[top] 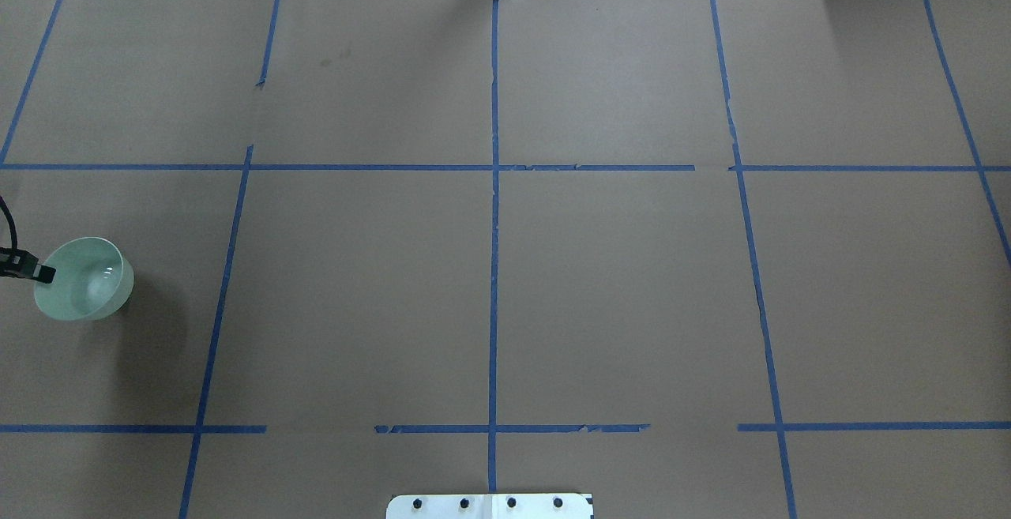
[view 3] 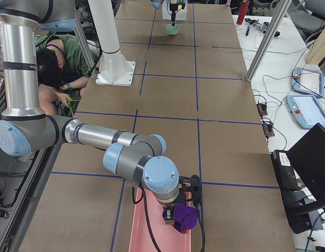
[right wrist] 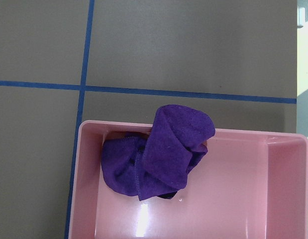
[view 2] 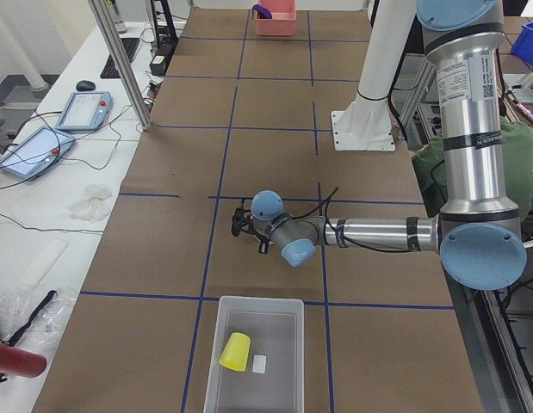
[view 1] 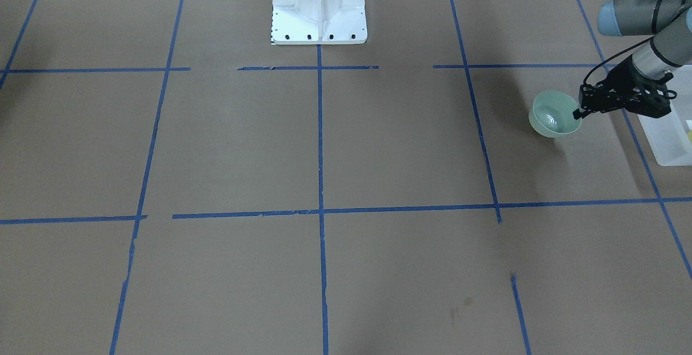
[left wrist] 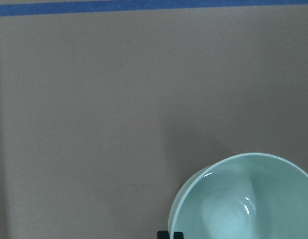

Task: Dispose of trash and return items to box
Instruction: 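Lift the green bowl with the left gripper while the right drops the cloth, then carry the green bowl into the clear bin with the left gripper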

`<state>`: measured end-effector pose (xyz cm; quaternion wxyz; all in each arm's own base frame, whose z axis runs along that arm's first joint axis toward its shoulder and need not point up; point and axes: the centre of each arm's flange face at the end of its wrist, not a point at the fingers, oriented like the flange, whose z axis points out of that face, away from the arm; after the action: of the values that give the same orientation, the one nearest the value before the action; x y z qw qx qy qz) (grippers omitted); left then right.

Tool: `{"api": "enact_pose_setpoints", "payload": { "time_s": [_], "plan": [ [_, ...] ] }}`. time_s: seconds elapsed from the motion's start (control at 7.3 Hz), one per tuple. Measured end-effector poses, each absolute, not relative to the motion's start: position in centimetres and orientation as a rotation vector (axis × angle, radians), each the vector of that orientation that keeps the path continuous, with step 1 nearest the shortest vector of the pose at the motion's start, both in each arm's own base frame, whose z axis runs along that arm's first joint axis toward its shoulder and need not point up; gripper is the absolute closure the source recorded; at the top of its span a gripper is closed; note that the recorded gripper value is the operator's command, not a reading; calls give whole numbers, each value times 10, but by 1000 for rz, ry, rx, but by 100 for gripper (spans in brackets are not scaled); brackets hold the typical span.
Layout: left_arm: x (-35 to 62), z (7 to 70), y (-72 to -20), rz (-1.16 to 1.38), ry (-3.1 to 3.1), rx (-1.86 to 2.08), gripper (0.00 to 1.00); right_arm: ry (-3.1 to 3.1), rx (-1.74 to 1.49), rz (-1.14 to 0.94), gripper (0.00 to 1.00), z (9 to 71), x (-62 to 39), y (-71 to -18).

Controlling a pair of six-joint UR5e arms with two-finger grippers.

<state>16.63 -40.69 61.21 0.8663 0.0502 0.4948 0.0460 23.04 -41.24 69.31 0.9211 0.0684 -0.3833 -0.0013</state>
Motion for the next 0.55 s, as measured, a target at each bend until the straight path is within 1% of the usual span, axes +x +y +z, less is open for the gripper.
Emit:
{"api": "enact_pose_setpoints", "payload": {
  "time_s": [0.27, 0.55],
  "plan": [
    [137, 594, -415, 92, 1054, 133, 100, -781, 155, -2, 0, 683, 230, -413],
    [80, 586, -432, 118, 998, 204, 100, -777, 166, 2, 0, 674, 229, -415]
  ]
}}
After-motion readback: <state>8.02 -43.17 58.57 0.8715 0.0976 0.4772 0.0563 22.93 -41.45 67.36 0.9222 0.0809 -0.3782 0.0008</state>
